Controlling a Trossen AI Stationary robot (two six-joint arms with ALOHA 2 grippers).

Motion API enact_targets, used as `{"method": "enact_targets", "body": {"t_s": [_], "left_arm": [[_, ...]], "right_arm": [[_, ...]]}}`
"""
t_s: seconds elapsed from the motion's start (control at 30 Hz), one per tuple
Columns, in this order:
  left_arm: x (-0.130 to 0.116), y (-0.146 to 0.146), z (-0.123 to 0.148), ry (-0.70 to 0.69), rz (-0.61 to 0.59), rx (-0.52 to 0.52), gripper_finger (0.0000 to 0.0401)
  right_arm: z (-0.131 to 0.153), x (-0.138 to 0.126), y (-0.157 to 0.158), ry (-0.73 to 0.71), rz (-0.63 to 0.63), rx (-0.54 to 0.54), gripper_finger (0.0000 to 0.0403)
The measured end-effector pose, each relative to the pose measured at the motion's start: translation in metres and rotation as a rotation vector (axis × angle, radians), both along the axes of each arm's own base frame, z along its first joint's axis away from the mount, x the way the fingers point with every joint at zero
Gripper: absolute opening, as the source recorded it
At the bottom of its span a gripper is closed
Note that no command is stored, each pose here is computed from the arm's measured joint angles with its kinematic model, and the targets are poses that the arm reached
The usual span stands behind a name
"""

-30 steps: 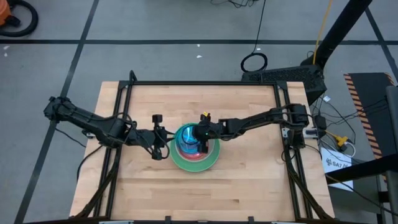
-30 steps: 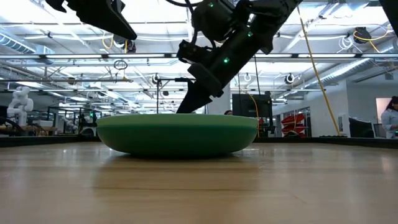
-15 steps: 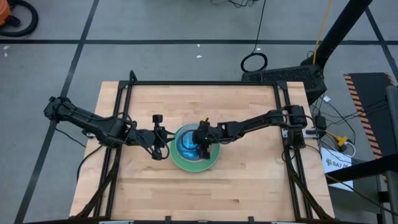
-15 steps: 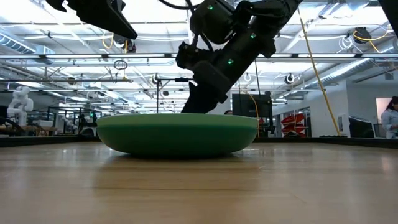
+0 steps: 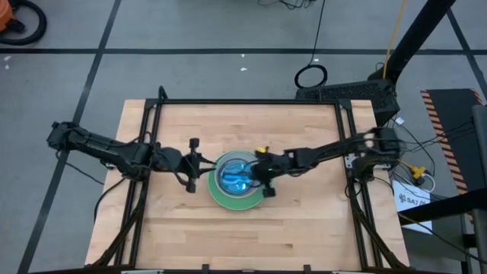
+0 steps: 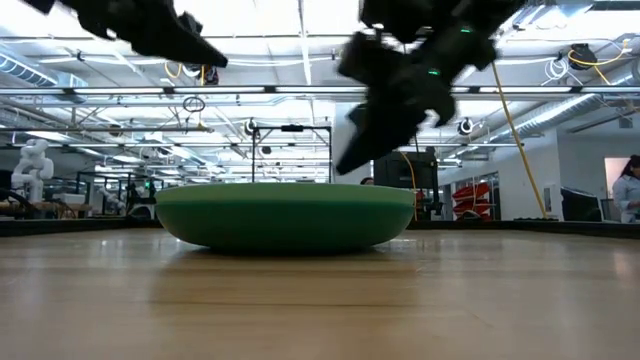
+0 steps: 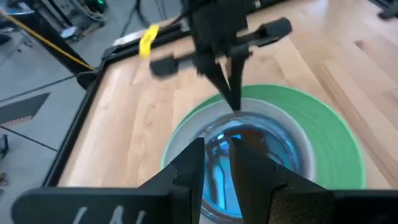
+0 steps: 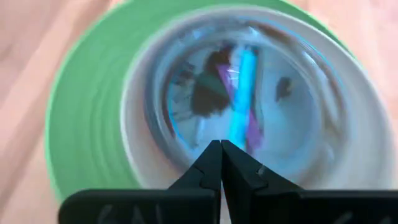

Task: Stack plastic plates
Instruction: Return to Home Position

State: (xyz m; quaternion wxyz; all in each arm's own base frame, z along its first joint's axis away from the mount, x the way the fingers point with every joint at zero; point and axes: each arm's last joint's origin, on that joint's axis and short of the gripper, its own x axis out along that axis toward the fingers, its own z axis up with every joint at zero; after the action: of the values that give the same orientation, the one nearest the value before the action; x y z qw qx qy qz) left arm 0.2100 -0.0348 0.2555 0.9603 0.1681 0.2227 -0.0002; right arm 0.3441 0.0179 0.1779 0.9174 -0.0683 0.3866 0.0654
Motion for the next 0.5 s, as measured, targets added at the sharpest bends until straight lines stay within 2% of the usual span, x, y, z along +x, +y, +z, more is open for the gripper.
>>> {"method": "enact_targets", "body": {"t_s": [0.2,0.27,0.5], "left_arm": [[-0.021,0.031,-0.015,-0.091,0.042,-0.081,0.0083],[-0.025,0.038,-0.018,-0.130,0.018,-0.111,0.0083],[-0.041,0.065,-0.024,-0.190,0.054,-0.168,0.0083]], "right_arm": [[0.004,-0.064,-0.017,-0.148,-0.053,-0.001,0.0001],[0.004,-0.087,-0.019,-0.186,-0.070,0.014,0.0001],[0.004,-0.149,-0.019,-0.311,-0.094,0.040,0.0001]]}}
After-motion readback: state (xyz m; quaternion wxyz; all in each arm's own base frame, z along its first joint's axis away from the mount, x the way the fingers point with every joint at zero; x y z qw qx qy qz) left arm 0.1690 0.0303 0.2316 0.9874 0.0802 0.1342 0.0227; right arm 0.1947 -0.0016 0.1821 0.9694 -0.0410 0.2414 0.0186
